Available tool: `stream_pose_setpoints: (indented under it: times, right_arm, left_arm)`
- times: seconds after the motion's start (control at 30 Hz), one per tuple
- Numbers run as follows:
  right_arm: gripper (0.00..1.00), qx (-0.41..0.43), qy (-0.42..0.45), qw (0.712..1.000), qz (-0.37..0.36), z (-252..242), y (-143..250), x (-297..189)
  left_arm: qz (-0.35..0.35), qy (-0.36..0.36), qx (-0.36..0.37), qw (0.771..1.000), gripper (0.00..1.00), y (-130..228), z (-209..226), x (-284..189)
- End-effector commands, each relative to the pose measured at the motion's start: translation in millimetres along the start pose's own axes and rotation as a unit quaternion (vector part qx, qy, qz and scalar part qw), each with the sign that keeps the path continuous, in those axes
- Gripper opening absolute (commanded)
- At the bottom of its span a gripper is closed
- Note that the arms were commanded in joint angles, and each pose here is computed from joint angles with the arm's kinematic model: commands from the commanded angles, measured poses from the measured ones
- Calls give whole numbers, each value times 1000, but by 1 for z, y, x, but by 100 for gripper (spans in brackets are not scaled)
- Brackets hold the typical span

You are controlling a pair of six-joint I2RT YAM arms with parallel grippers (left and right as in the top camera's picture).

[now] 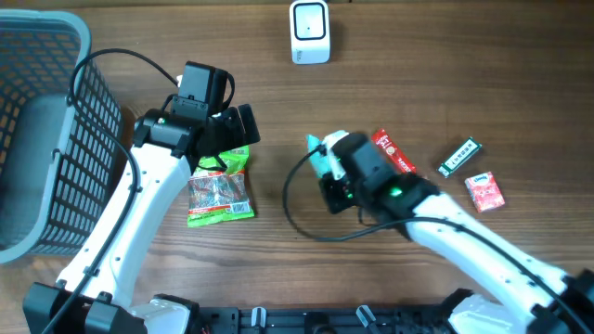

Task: Scan the item barcode
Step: 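Raise the tissue pack up to the white scanner with the right gripper, then carry the tissue pack right and release it on the table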

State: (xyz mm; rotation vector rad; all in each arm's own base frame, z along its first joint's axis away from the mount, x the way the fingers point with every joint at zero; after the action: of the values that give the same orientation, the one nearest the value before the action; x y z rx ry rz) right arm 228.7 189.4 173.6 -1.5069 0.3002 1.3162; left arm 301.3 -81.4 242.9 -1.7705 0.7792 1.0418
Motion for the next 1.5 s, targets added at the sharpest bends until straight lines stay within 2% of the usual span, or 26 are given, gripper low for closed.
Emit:
stream_pose_setpoints:
  times: [0.0, 0.13, 0.23, 0.43, 0.67, 0.8, 0.9, 0.93, 1.13, 1.27, 1.47]
  right_arm:
    - [4, 31, -191, 981, -13, -10, -5, -22]
    - [4, 85, -318, 943, -43, -42, -3, -46]
    - [4, 143, -335, 928, -75, -68, -11, -64]
    - [4, 143, -327, 928, -107, -74, -79, -114]
    - [4, 144, -343, 923, -101, -88, -167, -112]
    - [4, 153, -389, 903, -98, -102, -189, -79]
    - [4, 163, -404, 895, -101, -121, -198, -33]
    - [4, 154, -409, 892, -115, -138, -202, 6]
    - [4, 176, -428, 879, -117, -162, -197, 74]
    - [4, 168, -468, 859, -124, -174, -191, 114]
    - [4, 242, -446, 852, -123, -199, -178, 148]
  left_arm:
    - [-9, -1, 4, 1000, 100, -2, 1, -4]
    - [-9, -1, 4, 1000, 100, -2, 1, -4]
    - [-9, -1, 4, 1000, 100, -2, 1, -4]
    - [-9, -1, 4, 1000, 100, -2, 1, -4]
    - [-9, -1, 4, 1000, 100, -2, 1, -4]
    - [-9, -1, 4, 1000, 100, -2, 1, -4]
    - [-9, -1, 4, 1000, 100, -2, 2, -4]
    - [-9, -1, 4, 1000, 100, -2, 1, -4]
    - [-9, -1, 4, 1000, 100, -2, 2, -4]
    - [-9, -1, 4, 1000, 100, -2, 1, -4]
    - [-9, -1, 4, 1000, 100, -2, 1, -4]
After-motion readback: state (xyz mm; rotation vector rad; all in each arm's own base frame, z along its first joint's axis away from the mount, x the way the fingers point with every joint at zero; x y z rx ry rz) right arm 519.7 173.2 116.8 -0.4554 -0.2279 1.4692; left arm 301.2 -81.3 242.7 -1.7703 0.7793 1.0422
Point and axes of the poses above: each gripper's point midway between its finger pads, its own x axis out along the fingers, its own z axis along the line the jaws close on, y = z × x, the point moved 9 cm from there along -x, back along the fingers, and after that the axes turned 7 degrees about -x, right-handed, at the moved point
